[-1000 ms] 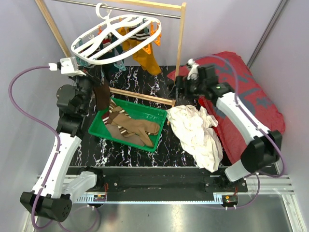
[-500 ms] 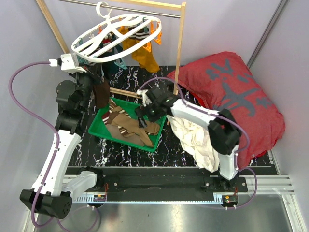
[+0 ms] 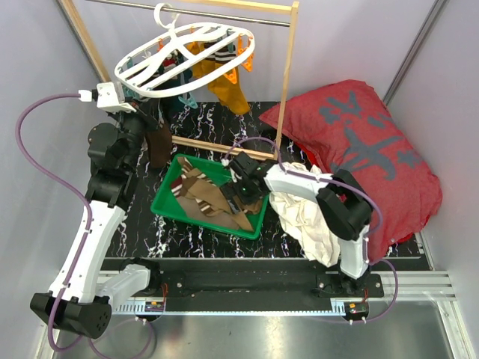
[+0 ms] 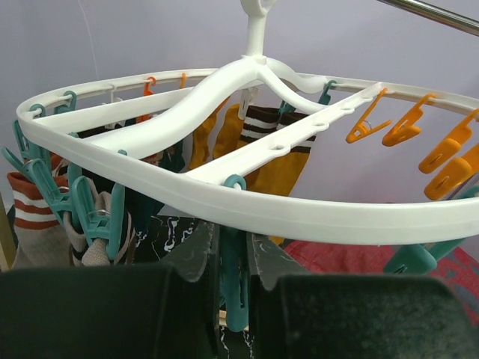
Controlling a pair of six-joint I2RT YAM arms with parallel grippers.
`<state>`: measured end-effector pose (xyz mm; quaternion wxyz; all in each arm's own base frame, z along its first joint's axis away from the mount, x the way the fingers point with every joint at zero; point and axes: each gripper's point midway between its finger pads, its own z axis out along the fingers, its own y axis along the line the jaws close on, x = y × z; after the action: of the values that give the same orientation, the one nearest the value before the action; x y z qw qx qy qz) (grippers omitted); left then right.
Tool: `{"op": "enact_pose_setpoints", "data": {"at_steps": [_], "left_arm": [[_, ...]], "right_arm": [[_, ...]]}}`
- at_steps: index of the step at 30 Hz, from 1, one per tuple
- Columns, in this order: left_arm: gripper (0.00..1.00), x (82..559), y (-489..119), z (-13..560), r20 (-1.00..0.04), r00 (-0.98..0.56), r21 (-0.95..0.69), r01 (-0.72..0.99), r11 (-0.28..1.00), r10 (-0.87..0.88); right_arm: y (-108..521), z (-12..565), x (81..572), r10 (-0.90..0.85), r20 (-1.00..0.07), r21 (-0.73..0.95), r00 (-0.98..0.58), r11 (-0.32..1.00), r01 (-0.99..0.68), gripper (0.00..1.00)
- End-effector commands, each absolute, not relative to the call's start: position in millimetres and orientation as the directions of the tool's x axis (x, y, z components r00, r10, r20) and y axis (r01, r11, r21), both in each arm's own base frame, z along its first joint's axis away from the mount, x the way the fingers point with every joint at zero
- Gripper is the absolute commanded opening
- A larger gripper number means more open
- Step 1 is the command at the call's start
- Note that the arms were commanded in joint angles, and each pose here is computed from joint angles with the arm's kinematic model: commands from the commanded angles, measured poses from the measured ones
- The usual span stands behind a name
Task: Clip the socks to the hanger
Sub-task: Move the bin to the center of the board, then pick up the sock from the bin.
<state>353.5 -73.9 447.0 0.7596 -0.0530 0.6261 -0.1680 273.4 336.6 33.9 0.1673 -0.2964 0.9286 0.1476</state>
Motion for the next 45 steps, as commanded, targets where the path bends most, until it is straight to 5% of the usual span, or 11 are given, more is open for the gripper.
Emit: {"op": "enact_pose_setpoints", "data": {"at_steps": [1,4,10,17,25,32,45], "left_arm": [[0.00,351.2,-69.9,430.1,-0.957,0.094,-0.260,0.150,0.954,-0.275],[0.00,350.0,-70.1,430.1,-0.959,0.096,-0.251,0.152,0.956,-0.267],[0.00,350.8,-70.1,423.6,-0.962,0.083,-0.247,0.150,0.957,-0.261],[0.00,350.0,-72.0,417.0,-0.960,0.071,-0.256,0.156,0.954,-0.269],[0.00,351.3,-72.3,410.1,-0.958,0.057,-0.269,0.151,0.951,-0.280],[0.00,351.6,-73.9,404.1,-0.955,0.042,-0.284,0.152,0.947,-0.293],[0.00,350.3,-77.6,402.1,-0.952,0.027,-0.297,0.168,0.940,-0.305]], "right_arm": [[261.0,30.3,237.2,-0.465,-0.226,0.018,-0.856,0.876,-0.481,1.00],[253.4,45.5,233.3,-0.460,-0.240,0.009,-0.855,0.879,-0.476,1.00],[304.6,139.9,264.3,-0.440,-0.526,0.128,-0.728,0.806,-0.578,0.98],[380.7,188.9,273.6,-0.494,-0.719,0.157,-0.489,0.571,-0.806,0.90],[457.7,164.3,258.1,-0.522,-0.785,0.151,-0.333,0.361,-0.920,0.72],[481.8,114.8,256.8,-0.557,-0.767,0.157,-0.319,0.319,-0.935,0.49],[480.2,57.6,232.4,-0.639,-0.686,0.217,-0.348,0.277,-0.936,0.41]]}}
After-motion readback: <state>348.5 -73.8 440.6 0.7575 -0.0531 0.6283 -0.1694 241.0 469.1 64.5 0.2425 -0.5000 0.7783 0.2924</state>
